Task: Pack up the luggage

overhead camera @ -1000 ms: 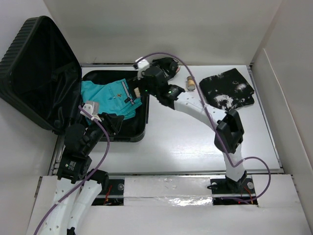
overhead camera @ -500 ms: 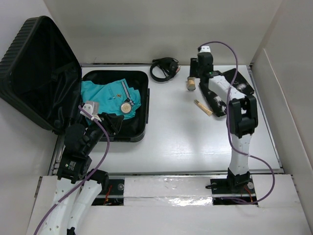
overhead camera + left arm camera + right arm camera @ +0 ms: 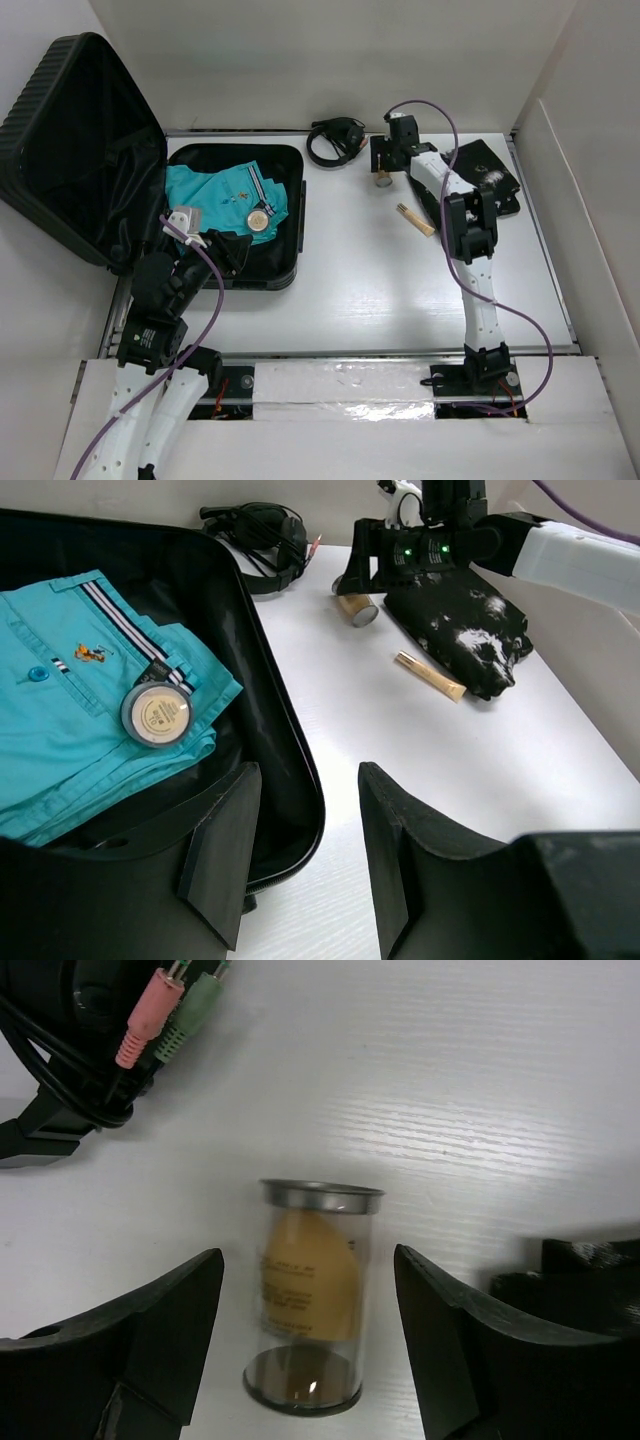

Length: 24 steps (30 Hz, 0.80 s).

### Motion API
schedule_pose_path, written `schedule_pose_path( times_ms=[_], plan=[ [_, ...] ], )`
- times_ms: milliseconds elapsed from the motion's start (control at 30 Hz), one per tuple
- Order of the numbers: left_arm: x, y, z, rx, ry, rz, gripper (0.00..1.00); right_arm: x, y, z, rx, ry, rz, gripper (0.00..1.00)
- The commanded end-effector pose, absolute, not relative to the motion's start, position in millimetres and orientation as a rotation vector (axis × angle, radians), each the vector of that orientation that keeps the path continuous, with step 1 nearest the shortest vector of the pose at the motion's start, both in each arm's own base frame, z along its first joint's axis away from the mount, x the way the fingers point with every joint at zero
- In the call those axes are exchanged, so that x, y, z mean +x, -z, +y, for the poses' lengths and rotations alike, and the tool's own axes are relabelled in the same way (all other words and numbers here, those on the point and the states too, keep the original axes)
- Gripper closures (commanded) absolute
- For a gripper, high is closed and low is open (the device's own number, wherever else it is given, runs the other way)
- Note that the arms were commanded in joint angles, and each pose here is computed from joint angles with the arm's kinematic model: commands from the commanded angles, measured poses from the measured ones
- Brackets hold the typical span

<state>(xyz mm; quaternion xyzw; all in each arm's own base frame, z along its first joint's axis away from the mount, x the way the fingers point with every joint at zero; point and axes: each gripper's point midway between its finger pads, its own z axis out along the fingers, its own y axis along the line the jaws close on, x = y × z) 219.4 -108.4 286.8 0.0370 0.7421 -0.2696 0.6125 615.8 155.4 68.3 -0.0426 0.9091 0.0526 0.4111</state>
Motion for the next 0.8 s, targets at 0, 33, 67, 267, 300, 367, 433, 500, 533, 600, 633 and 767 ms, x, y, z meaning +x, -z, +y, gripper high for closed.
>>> schedule_pose_path(
  times_ms=[0, 33, 67, 267, 300, 367, 433, 500, 533, 600, 633, 767],
  plan=[
    [219, -316, -107, 0.097, 0.619, 1.626, 0.59, 617, -73, 159, -0.105, -0.189, 2.296, 0.28],
    [220, -317, -107, 0.097, 0.619, 1.626, 0.59, 617, -72, 161, -0.104, -0.198, 2.287, 0.30],
    [220, -316, -107, 0.095, 0.617, 1.629, 0.59, 616, -69, 161, -0.097, -0.203, 2.287, 0.32],
    [223, -313, -106, 0.089, 0.615, 1.639, 0.59, 612, -84, 171, -0.106, -0.293, 2.221, 0.52],
    [223, -313, -106, 0.089, 0.615, 1.639, 0.59, 613, -85, 171, -0.108, -0.290, 2.221, 0.42],
    [221, -315, -106, 0.091, 0.616, 1.630, 0.59, 614, -77, 170, -0.127, -0.273, 2.257, 0.38],
    [221, -316, -106, 0.091, 0.616, 1.630, 0.59, 610, -64, 169, -0.141, -0.262, 2.300, 0.37],
    [222, -314, -106, 0.088, 0.616, 1.635, 0.59, 606, -54, 172, -0.153, -0.285, 2.318, 0.44],
    [222, -313, -106, 0.089, 0.617, 1.637, 0.59, 606, -55, 175, -0.161, -0.304, 2.310, 0.46],
    [221, -315, -106, 0.091, 0.619, 1.632, 0.59, 599, -60, 177, -0.172, -0.326, 2.294, 0.53],
    [221, -316, -107, 0.092, 0.620, 1.631, 0.59, 602, -70, 179, -0.173, -0.342, 2.249, 0.54],
    [222, -313, -108, 0.096, 0.624, 1.639, 0.59, 593, -112, 188, -0.188, -0.431, 2.151, 0.57]
  ],
)
